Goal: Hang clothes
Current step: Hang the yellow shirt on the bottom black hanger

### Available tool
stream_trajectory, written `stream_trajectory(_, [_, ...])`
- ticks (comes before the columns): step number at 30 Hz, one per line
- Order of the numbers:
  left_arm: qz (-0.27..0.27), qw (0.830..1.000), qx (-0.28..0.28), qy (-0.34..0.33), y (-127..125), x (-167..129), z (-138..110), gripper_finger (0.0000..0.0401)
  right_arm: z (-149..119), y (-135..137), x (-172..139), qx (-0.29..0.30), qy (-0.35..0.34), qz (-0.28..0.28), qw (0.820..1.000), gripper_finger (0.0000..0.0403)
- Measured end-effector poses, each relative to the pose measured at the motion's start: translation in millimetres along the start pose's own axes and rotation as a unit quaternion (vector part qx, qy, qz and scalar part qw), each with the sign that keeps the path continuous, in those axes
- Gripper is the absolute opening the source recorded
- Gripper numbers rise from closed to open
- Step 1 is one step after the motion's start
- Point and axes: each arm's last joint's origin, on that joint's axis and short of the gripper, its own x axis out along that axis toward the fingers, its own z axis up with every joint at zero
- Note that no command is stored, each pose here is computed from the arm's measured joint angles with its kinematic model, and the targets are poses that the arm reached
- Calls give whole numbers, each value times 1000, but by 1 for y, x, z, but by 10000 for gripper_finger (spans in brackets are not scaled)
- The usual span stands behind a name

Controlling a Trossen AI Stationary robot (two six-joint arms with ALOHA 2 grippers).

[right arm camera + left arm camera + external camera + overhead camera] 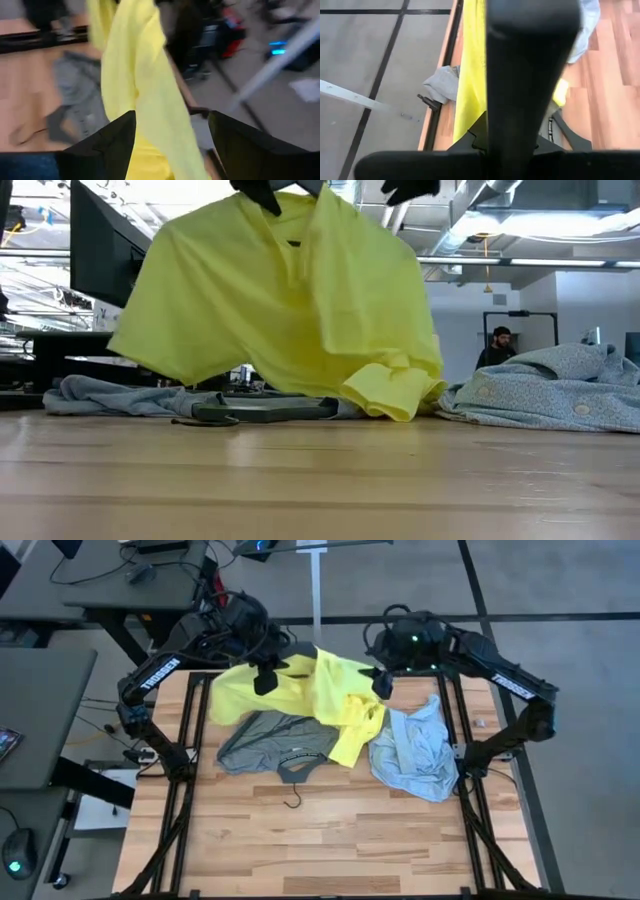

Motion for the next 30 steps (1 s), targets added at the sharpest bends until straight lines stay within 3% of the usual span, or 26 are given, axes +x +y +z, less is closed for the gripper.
stream_trajectory(3, [-7, 1000, 0, 3, -4, 1, 1, 10, -5, 1, 13, -2, 8, 56, 998, 225])
stream_trajectory(8, [-6, 1000, -19, 3, -4, 1, 1, 10, -13, 6, 33, -25, 50, 68, 996, 213])
stream_trajectory(13, [22, 999, -37, 7, -2, -3, 0, 10, -7, 2, 32, -8, 48, 8, 999, 202])
stream_trajectory(18, [81, 993, -87, -5, 12, -8, 0, 10, 3, 13, 17, 89, 17, 13, 996, 196])
stream_trajectory(22, [90, 989, -112, -36, 16, -11, 4, 10, -12, 29, 42, 104, 46, 13, 993, 196])
stream_trajectory(30, [91, 988, -122, -42, 16, -12, 5, 10, -12, 43, 83, 164, -82, -100, 978, 195])
